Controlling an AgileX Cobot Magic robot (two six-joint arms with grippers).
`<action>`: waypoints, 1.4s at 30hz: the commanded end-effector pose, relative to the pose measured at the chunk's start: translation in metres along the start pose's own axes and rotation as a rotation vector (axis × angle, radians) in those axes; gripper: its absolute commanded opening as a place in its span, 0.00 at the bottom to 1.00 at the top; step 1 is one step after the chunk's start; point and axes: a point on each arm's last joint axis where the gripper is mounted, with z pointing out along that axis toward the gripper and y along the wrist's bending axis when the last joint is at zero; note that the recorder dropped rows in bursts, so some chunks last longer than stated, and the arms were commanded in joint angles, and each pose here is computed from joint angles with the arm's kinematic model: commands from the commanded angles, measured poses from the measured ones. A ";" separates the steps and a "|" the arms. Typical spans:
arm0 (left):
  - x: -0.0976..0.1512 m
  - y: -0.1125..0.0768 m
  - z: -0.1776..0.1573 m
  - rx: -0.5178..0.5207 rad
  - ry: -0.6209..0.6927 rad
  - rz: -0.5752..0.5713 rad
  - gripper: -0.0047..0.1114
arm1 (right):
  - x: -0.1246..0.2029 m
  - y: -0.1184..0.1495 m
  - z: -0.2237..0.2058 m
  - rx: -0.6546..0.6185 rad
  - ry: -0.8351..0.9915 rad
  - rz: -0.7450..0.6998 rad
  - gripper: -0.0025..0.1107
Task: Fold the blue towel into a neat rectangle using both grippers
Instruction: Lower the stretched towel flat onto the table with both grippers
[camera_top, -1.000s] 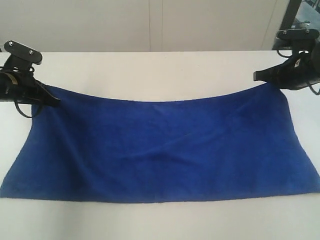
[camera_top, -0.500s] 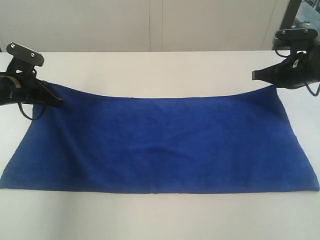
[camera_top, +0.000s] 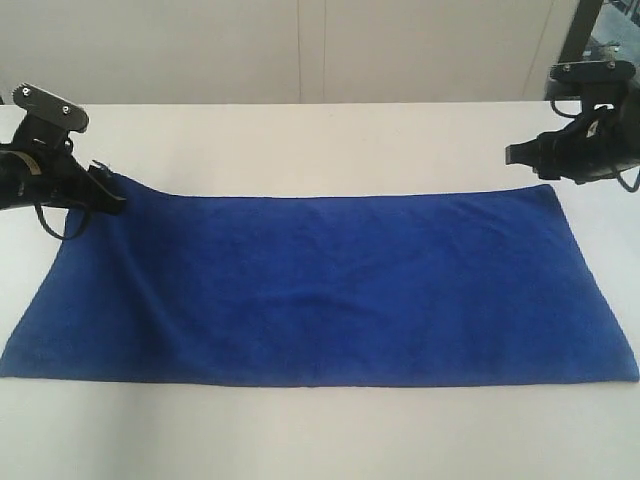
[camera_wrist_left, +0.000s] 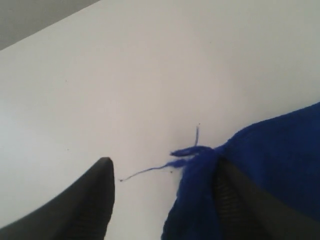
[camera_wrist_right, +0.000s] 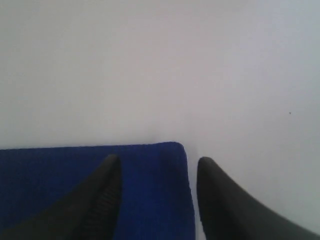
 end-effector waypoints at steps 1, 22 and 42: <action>-0.009 0.005 -0.010 -0.022 -0.029 0.092 0.57 | -0.005 -0.003 -0.012 0.013 0.017 -0.013 0.42; -0.001 0.006 -0.012 -0.026 0.171 -0.402 0.55 | 0.002 -0.005 -0.020 0.032 0.125 -0.011 0.42; -0.018 0.013 -0.041 0.074 0.803 -0.388 0.47 | 0.013 -0.004 -0.042 0.032 0.329 0.078 0.20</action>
